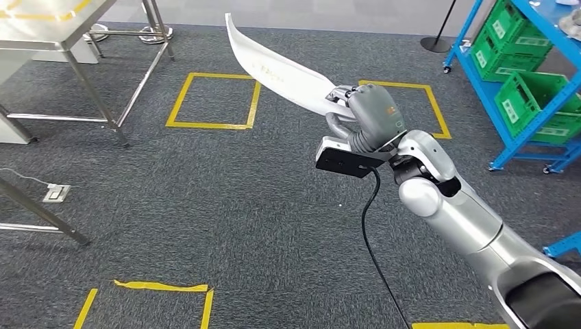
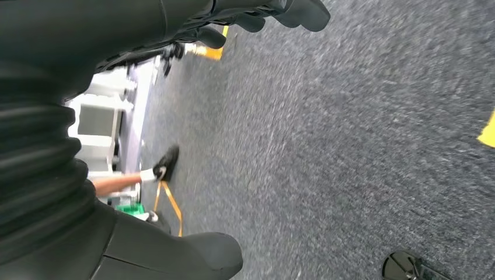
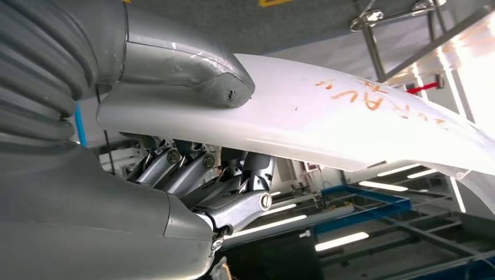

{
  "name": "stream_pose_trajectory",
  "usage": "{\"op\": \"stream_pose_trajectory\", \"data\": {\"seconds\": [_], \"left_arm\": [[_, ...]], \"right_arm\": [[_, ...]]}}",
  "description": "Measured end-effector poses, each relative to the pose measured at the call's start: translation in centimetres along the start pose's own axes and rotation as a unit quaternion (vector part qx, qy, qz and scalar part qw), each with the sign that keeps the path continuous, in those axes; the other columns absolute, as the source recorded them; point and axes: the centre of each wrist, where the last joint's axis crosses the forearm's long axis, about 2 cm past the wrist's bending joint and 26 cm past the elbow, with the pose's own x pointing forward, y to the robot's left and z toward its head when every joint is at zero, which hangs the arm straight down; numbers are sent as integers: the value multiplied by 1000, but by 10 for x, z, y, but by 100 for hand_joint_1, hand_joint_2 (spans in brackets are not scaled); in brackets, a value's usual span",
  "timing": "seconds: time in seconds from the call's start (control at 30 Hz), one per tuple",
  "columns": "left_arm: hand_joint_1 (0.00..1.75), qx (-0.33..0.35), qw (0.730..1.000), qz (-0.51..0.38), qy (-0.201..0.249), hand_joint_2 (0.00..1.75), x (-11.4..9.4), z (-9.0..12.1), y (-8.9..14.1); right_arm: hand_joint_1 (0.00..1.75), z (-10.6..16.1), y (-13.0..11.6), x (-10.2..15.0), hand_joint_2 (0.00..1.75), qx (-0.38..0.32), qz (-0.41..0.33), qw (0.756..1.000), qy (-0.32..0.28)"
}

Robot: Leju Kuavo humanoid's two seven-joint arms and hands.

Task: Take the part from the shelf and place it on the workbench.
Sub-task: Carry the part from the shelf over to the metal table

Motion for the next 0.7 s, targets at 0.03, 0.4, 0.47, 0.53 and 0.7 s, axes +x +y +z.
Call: {"op": "stream_pose_trajectory", "data": {"seconds": [0.03,0.4,0.47,0.53,0.7], "left_arm": [[0,-1,1000,0,0,175,0,0,-1],[0,-2,1000,9,14,175,-5,0,0],[0,-2,1000,13,17,175,-5,0,0],[0,-1,1000,16,18,175,-5,0,1],[0,0,1000,20,23,175,-5,-1,2]], "right_arm": [[175,0,0,0,175,-1,1,1000,1],[175,-5,4,16,175,-18,20,1000,6],[175,-7,3,16,175,-18,17,1000,0],[175,-11,-1,16,175,-22,14,1000,-8],[175,-22,-7,19,175,-30,13,999,-16]]}}
